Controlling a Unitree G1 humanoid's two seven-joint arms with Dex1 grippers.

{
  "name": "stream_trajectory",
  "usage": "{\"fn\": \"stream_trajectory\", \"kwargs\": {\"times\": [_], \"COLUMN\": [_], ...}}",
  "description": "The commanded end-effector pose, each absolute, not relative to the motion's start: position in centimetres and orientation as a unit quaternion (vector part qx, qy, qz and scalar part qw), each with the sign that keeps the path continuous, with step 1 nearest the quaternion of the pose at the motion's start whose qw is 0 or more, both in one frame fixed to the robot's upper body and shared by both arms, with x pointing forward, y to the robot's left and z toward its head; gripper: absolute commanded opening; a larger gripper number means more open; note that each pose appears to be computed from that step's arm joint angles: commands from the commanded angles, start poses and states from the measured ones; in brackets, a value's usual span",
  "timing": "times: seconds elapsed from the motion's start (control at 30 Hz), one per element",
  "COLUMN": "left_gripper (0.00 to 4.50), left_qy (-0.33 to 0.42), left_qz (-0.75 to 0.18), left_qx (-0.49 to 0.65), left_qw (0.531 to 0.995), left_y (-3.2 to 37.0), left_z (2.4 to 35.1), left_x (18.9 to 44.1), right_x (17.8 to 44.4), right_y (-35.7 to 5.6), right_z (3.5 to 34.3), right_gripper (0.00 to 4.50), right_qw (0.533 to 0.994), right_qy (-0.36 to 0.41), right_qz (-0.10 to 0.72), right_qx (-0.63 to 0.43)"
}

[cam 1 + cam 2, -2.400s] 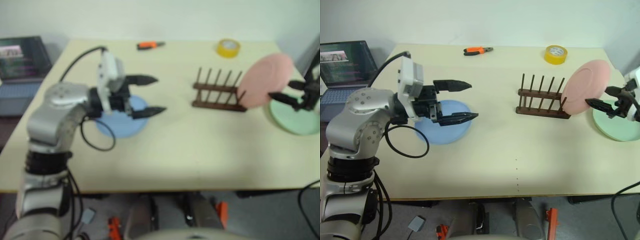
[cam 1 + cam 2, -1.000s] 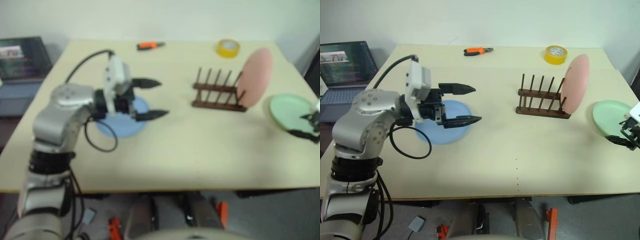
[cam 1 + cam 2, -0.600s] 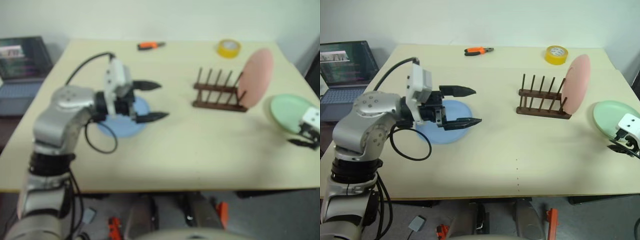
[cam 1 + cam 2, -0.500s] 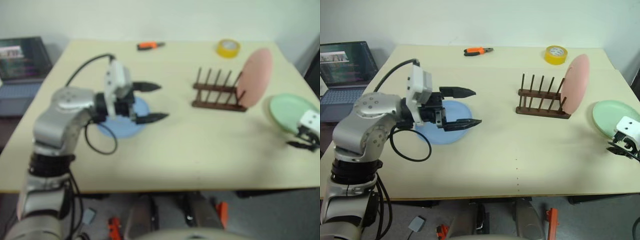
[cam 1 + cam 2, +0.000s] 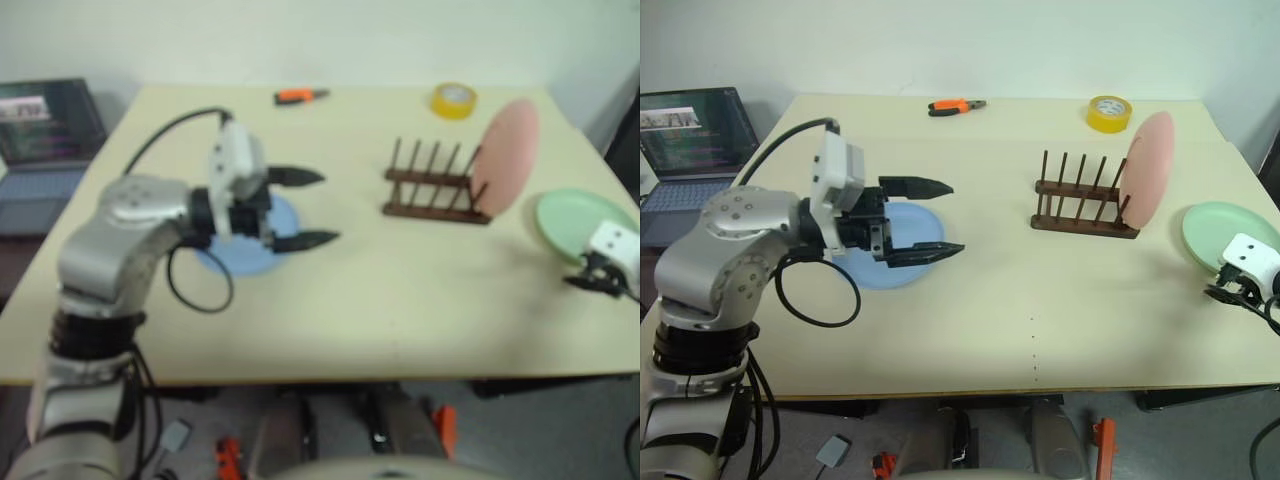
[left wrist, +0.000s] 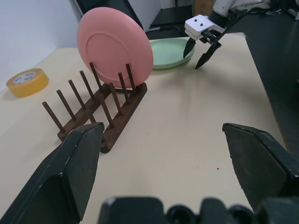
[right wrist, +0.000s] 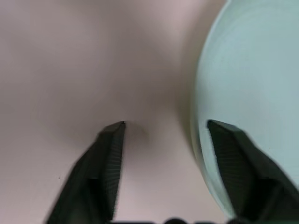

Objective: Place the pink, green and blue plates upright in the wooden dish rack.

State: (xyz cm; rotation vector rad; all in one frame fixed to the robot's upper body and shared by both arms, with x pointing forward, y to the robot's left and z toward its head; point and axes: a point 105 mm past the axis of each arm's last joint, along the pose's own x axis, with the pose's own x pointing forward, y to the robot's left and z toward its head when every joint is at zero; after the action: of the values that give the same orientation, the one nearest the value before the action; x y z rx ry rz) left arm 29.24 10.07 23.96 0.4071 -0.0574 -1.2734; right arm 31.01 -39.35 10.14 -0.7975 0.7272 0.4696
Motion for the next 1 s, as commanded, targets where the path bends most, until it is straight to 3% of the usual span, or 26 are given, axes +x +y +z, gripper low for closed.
{"fn": "stream_trajectory", "kwargs": {"times": [0.03, 0.17, 0.2, 0.57, 1.0], "left_gripper": [4.50, 4.50, 4.50, 4.50, 4.50], "left_qy": [-0.054, -0.055, -0.055, -0.059, -0.071], "left_qz": [-0.586, -0.586, -0.586, -0.585, -0.594], "left_qx": [0.198, 0.198, 0.198, 0.198, 0.194], "left_qw": [0.784, 0.784, 0.784, 0.784, 0.777], "left_y": [10.1, 10.1, 10.1, 10.0, 9.6], "left_z": [25.3, 25.3, 25.3, 25.4, 25.4], "left_x": [28.8, 28.8, 28.8, 29.2, 29.7], "right_x": [31.2, 31.2, 31.2, 31.4, 29.3], "right_y": [-39.4, -39.4, -39.5, -39.9, -37.4], "right_z": [10.9, 10.9, 10.9, 12.3, 20.6], "right_gripper": [1.58, 0.20, 0.06, 0.06, 0.06], "right_qw": [0.830, 0.832, 0.832, 0.851, 0.945], "right_qy": [0.332, 0.330, 0.330, 0.308, 0.144], "right_qz": [0.219, 0.216, 0.214, 0.190, 0.162], "right_qx": [-0.390, -0.390, -0.391, -0.380, -0.246]}}
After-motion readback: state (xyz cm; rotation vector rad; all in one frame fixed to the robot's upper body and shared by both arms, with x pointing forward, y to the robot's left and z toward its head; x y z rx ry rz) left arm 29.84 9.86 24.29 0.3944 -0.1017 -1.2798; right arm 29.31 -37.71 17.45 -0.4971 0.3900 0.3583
